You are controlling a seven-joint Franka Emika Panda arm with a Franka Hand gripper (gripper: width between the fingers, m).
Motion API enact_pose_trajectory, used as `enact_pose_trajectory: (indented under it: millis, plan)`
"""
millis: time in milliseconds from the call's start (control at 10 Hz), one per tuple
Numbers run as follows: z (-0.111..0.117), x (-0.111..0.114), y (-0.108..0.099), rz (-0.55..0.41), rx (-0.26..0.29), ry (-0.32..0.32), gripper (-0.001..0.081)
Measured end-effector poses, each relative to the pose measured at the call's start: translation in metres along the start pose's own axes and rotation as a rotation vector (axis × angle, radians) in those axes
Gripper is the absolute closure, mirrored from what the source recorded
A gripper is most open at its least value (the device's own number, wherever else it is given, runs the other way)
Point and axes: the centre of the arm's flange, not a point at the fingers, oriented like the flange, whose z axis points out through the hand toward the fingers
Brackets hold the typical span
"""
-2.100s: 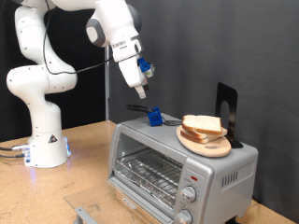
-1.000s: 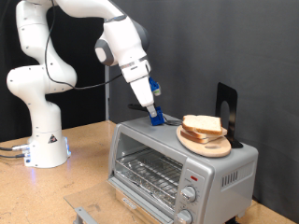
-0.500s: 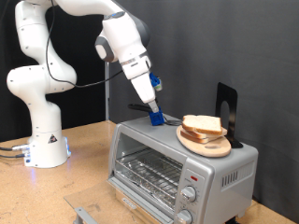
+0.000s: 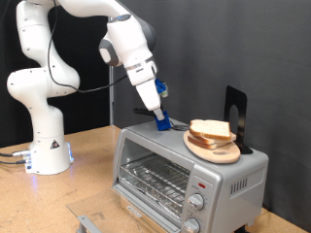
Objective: Make a piece of toast with the oven
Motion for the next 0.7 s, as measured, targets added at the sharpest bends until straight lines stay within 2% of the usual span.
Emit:
enact_pose_trajectory:
  millis: [400,700]
  plan:
    - [0.005,-0.006,-0.012,-0.019,0.014,-0.020,-0.0002]
    - [0.011,-0.013,-0.018,-0.020,0.004,-0.031,-0.0002]
